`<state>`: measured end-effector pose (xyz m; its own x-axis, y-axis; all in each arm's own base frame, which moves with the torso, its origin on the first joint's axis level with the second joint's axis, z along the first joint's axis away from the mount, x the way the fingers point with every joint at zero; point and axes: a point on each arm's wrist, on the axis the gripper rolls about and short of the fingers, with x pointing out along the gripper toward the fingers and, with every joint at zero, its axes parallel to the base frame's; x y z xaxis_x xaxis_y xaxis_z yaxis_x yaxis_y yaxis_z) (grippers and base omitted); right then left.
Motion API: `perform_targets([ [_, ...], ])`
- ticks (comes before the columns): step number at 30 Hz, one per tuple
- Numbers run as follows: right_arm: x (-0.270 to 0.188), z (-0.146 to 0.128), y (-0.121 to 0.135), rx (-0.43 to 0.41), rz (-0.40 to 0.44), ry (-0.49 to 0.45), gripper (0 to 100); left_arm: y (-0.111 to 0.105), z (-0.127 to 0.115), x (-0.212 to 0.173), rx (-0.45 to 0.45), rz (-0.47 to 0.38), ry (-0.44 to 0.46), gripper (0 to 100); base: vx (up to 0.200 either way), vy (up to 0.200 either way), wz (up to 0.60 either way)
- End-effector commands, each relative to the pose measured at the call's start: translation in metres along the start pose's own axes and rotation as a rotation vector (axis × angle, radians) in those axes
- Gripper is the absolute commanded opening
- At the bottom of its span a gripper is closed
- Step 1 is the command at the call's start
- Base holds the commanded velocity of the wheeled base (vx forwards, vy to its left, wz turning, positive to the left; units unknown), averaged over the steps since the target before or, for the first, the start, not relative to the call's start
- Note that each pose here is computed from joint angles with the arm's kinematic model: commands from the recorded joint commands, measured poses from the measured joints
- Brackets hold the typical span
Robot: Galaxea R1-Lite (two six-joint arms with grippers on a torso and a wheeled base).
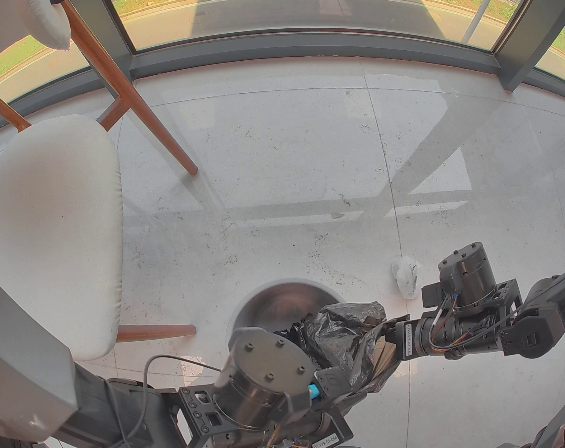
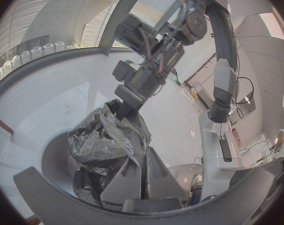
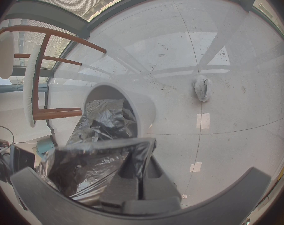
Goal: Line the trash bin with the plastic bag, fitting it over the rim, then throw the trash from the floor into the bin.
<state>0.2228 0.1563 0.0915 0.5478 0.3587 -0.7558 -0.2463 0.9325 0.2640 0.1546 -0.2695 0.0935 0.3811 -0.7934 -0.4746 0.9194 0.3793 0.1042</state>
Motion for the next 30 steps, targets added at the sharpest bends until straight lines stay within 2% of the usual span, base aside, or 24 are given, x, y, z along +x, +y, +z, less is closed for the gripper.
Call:
perform_targets([
  [1,0.001,0.0,-0.005,0.006,-0.012,0.0,0,-0.009,-0.006,0.004,0.008,-0.023,0.026,0,0.0,0.0,0.0],
  [9,0.0,0.003,-0.005,0.006,-0.009,-0.01,0,-0.021,-0.016,0.006,-0.037,-0.051,0.071,0,0.0,0.0,0.0],
  [10,0.0,0.003,-0.005,0.006,-0.009,-0.01,0,-0.021,-0.015,0.01,-0.056,-0.051,0.07,100,0.0,0.0,0.0],
  [19,-0.001,0.007,-0.003,0.006,-0.003,-0.024,0,-0.01,-0.014,0.015,-0.128,0.023,0.069,100,0.0,0.0,0.0],
  [30,-0.001,0.016,-0.001,0.015,0.004,-0.055,0,-0.008,-0.038,0.012,-0.136,0.052,0.158,100,0.0,0.0,0.0],
])
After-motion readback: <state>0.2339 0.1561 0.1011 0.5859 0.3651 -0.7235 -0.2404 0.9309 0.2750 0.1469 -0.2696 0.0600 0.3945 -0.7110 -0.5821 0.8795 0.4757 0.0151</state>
